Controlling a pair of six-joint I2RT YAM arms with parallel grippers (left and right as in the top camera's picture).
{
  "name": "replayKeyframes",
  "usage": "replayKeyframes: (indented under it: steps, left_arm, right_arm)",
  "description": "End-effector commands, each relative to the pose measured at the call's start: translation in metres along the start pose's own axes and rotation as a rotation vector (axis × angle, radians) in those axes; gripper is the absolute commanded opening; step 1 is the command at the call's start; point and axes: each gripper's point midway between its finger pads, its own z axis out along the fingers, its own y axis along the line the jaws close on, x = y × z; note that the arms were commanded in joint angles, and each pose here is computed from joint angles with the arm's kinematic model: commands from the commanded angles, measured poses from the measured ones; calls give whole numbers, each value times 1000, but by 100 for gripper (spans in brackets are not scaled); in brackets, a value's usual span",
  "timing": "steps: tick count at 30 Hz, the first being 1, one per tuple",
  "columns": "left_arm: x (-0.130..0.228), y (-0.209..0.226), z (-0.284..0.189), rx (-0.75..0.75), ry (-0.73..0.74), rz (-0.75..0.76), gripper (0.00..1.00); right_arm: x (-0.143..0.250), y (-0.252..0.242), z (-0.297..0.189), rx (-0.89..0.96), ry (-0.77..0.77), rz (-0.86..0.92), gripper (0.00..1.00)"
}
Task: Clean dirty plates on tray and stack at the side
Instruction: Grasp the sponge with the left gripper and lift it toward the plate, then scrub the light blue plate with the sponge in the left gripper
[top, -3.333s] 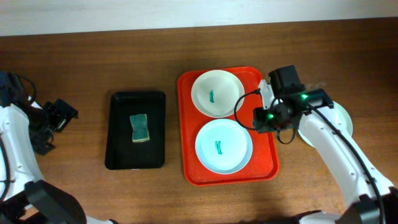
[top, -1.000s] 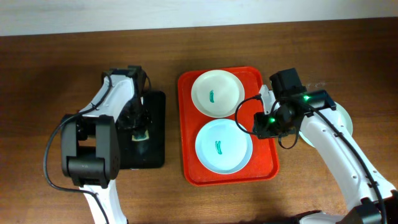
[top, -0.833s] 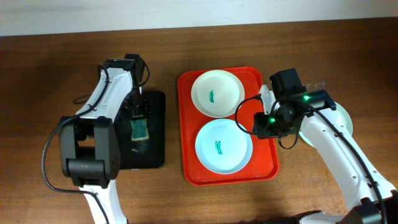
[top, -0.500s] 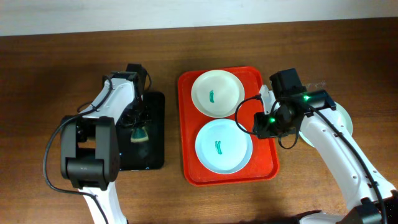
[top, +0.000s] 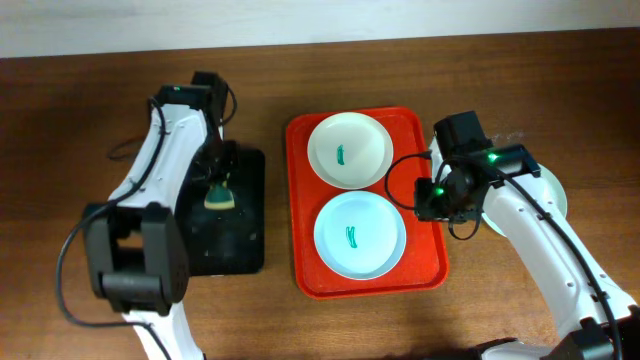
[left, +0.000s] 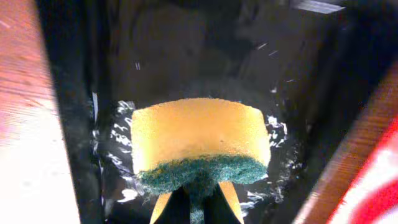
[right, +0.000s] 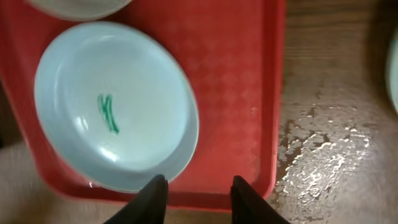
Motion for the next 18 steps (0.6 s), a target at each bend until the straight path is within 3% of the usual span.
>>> replayKeyframes:
  steps: [1,4,9,15,18]
  left_arm:
    - [-3,-13,-39,42,-100,34,0]
    - [-1,-26,-39,41,-109,67,0]
    - [-2,-40,-40,58,-131,95,0]
    - [18,-110,-49,364,-67,170,0]
    - [30,-140,-47,396,-76,243,0]
  right_arm:
    - [2,-2,11,9,7,38,39]
    - [5,14,26,-92,55,-55,41]
    - [3,0,46,-78,114,2,41]
    - [5,9,63,-256,190,-57,41]
    - [10,10,78,-263,196,-67,41]
